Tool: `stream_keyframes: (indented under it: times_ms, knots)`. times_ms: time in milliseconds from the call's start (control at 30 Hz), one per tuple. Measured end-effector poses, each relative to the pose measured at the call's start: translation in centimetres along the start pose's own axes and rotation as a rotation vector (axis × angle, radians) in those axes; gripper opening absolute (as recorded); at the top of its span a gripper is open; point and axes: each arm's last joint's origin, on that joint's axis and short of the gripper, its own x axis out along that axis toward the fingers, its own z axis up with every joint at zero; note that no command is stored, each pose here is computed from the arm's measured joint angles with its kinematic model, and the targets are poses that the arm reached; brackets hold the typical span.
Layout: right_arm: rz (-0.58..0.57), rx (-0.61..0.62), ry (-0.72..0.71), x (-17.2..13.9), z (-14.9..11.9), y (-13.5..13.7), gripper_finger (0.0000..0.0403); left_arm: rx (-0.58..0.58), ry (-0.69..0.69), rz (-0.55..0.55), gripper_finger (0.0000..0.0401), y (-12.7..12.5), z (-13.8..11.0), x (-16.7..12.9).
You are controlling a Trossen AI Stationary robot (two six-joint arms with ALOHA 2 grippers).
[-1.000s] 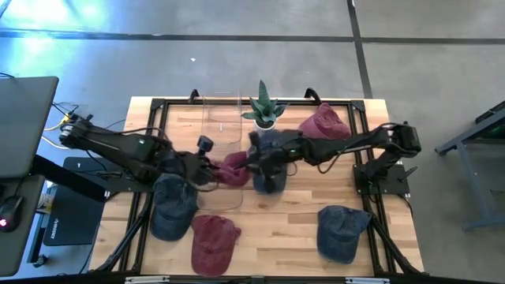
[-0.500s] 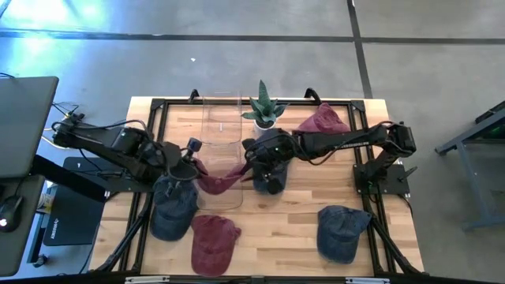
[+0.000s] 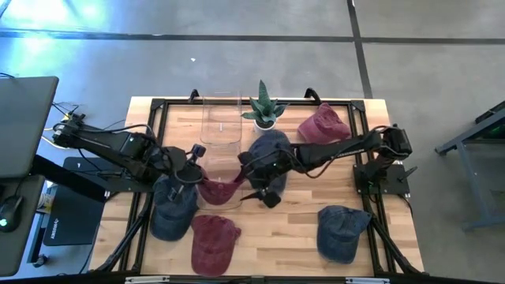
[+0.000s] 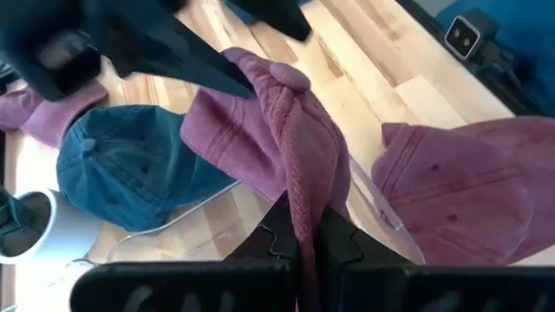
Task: Pick & Place hat
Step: Put the bottom right red cap into the bottom transparent bin
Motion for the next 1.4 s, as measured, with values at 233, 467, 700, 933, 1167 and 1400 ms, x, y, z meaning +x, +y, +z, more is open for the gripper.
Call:
stream_keyframes:
  times_ms: [233, 467, 700, 933, 1167, 1400]
  knots:
    - [0.097, 0.061, -0.004, 1.1, -0.3, 1.3, 0.0157, -0.047, -0.003, -0.102, 0.0000, -0.7, 0.6, 1.4]
    - [0.210, 0.092, -0.030, 1.0, -0.2, 1.6, 0.0011, -0.090, 0.059, -0.169, 0.0000, -2.5, 1.0, 3.6]
    - [0.235, 0.096, -0.028, 1.0, -0.3, 1.7, 0.0008, -0.236, 0.030, -0.222, 0.0038, -3.0, 2.0, 5.8]
    - [0.235, 0.091, -0.022, 1.0, -0.4, 1.7, 0.0005, -0.291, 0.091, -0.390, 0.0132, -3.9, 2.0, 8.0]
    - [0.236, 0.104, 0.002, 0.9, -0.7, 1.6, 0.0006, -0.292, 0.117, -0.605, 0.0153, -4.8, 2.0, 9.5]
    - [0.239, 0.103, 0.004, 0.9, -0.7, 1.7, 0.0024, -0.249, 0.146, -0.575, 0.0116, -4.7, 1.6, 9.5]
